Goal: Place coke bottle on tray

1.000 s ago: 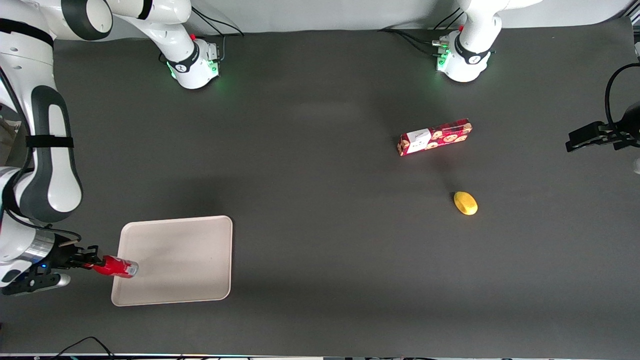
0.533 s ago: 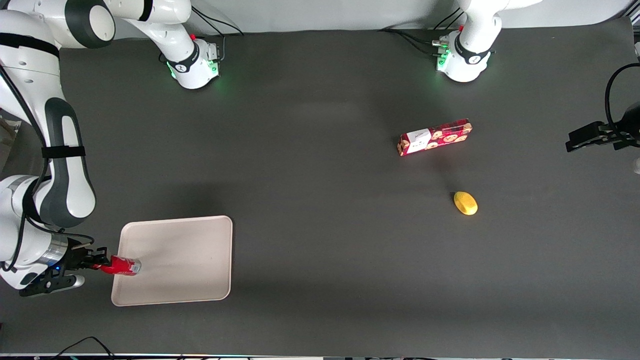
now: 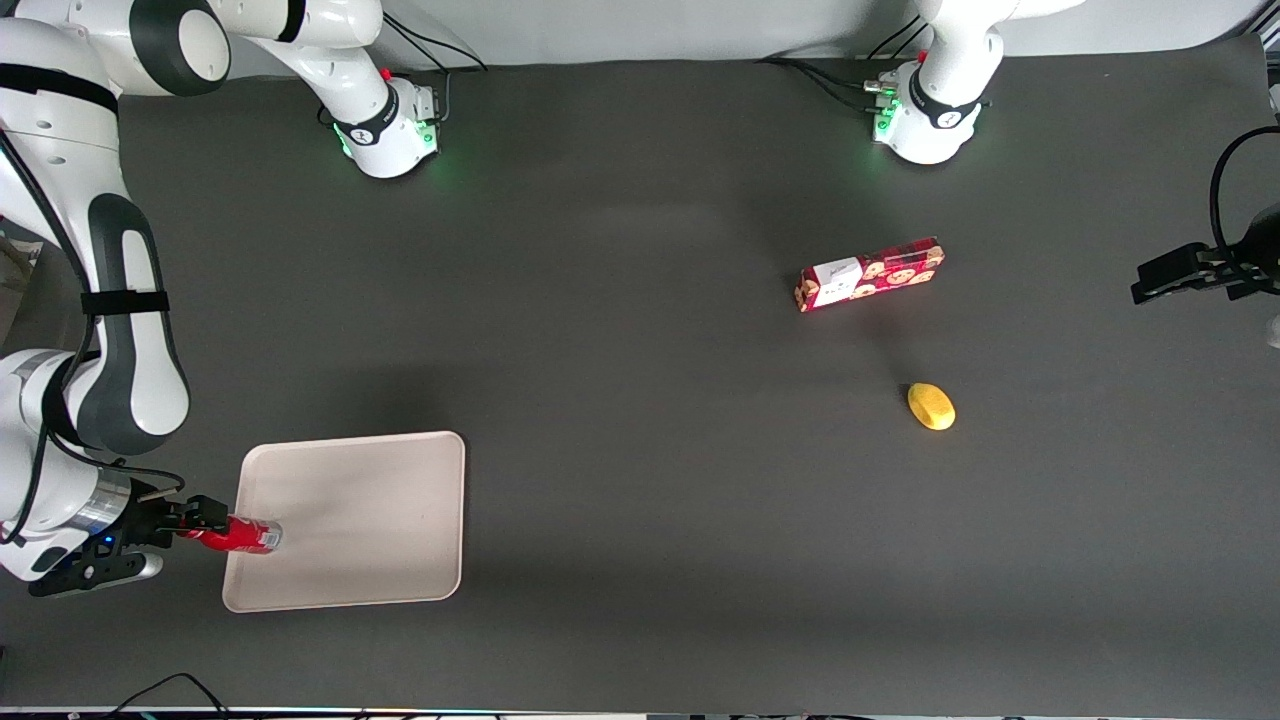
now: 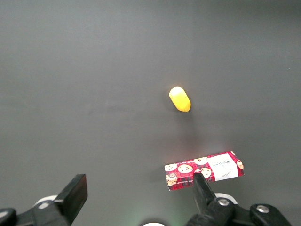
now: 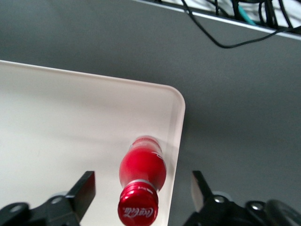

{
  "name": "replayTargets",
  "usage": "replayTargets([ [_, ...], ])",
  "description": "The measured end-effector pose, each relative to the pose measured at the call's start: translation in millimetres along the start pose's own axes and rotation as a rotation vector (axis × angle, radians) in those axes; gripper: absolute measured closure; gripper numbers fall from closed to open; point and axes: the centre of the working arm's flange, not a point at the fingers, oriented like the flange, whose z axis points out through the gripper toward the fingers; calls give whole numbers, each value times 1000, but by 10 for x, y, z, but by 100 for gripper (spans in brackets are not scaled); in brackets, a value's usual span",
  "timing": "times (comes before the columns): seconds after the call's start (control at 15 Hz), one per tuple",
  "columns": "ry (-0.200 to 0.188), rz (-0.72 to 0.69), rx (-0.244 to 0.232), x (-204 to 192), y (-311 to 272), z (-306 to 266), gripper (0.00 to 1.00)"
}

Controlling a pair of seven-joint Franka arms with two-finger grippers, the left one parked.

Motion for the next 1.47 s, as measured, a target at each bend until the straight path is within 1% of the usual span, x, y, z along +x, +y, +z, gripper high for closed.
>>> replayTargets([
  [0.07, 12, -1, -5, 21, 1, -81, 1],
  [0.33, 70, -9, -24, 36, -99, -702, 0],
  [0.47, 71, 22, -20, -70, -245, -1077, 0],
  [0.53, 67, 43, -16, -154, -349, -1276, 0],
  [0.6, 55, 57, -10, -257, -475, -1479, 0],
  [0.67, 34, 75, -2, -372, -611, -1686, 0],
  [0.87, -53, 141, 17, -756, -956, -2313, 0],
  [1.0, -94, 157, 23, -983, -1118, -2652, 0],
  [1.07, -103, 159, 23, -1086, -1183, -2789, 0],
  [1.13, -103, 154, 23, -1180, -1244, -2885, 0],
  [1.33, -90, 145, 20, -1401, -1378, -3055, 0],
  [1.47, -87, 153, 31, -1458, -1375, -3082, 0],
])
